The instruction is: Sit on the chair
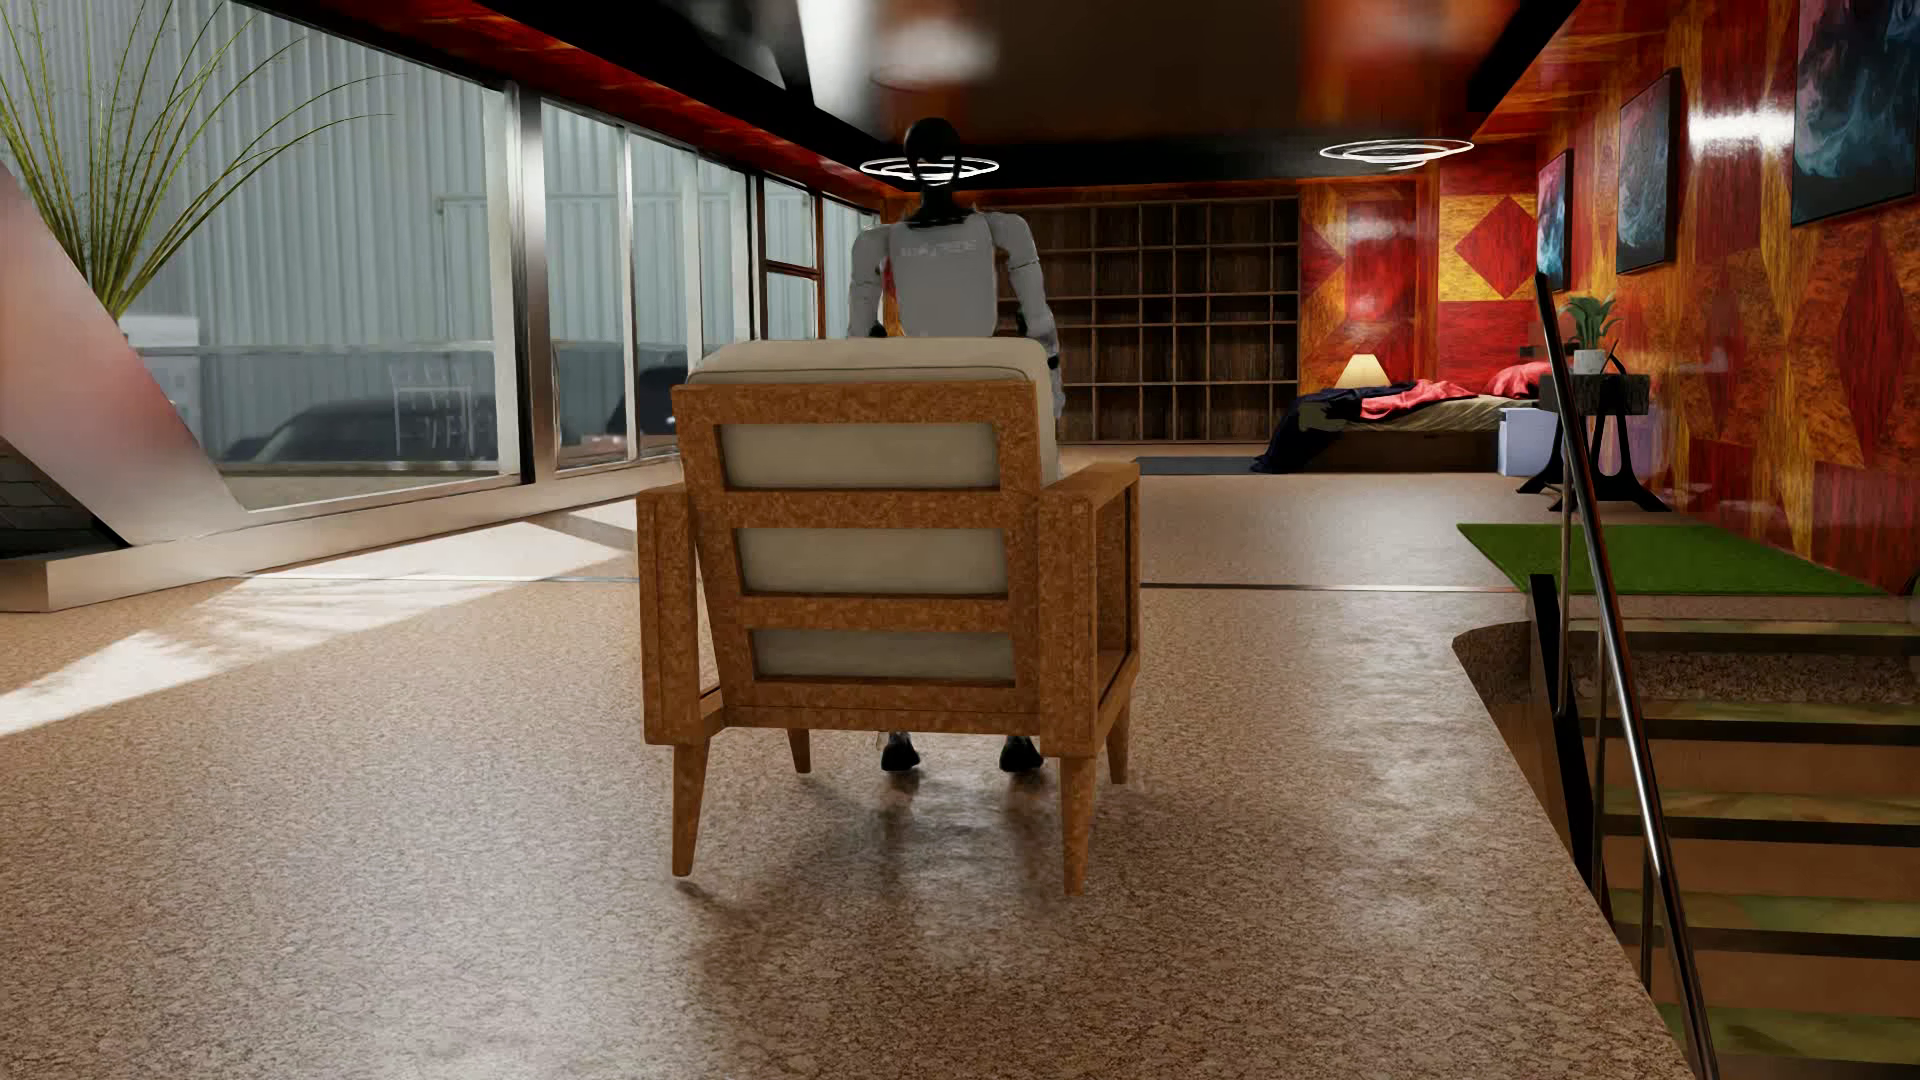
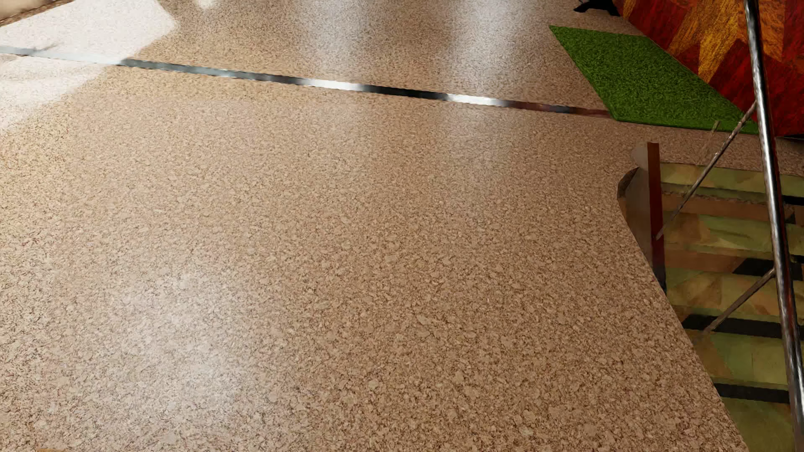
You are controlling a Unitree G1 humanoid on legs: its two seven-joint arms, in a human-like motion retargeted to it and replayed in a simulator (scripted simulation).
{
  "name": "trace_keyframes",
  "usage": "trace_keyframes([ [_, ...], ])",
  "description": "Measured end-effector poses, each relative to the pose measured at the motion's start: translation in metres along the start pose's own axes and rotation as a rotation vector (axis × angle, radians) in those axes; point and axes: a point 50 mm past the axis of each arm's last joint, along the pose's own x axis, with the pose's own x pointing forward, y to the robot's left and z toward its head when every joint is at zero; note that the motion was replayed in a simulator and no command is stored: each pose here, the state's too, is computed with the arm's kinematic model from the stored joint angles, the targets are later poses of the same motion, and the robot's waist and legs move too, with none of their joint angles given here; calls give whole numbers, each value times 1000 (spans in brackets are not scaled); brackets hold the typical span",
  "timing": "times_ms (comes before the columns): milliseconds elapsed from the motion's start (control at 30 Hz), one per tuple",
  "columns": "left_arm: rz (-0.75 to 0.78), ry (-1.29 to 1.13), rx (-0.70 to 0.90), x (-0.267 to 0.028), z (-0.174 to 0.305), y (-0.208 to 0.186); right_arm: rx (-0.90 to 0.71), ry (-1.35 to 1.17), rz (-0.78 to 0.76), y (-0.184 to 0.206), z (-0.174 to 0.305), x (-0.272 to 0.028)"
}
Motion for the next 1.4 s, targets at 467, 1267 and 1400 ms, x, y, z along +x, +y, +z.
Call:
trace_keyframes([
  [467,198,200,54,-23,-57,62,-4,163,-265,-59,-43,-24],
  [1267,83,-497,874,-34,196,80,-685,-501,-224,-65,197,-36],
  [1400,212,-606,1143,-56,248,86,-1003,-690,-262,-64,261,-79],
])
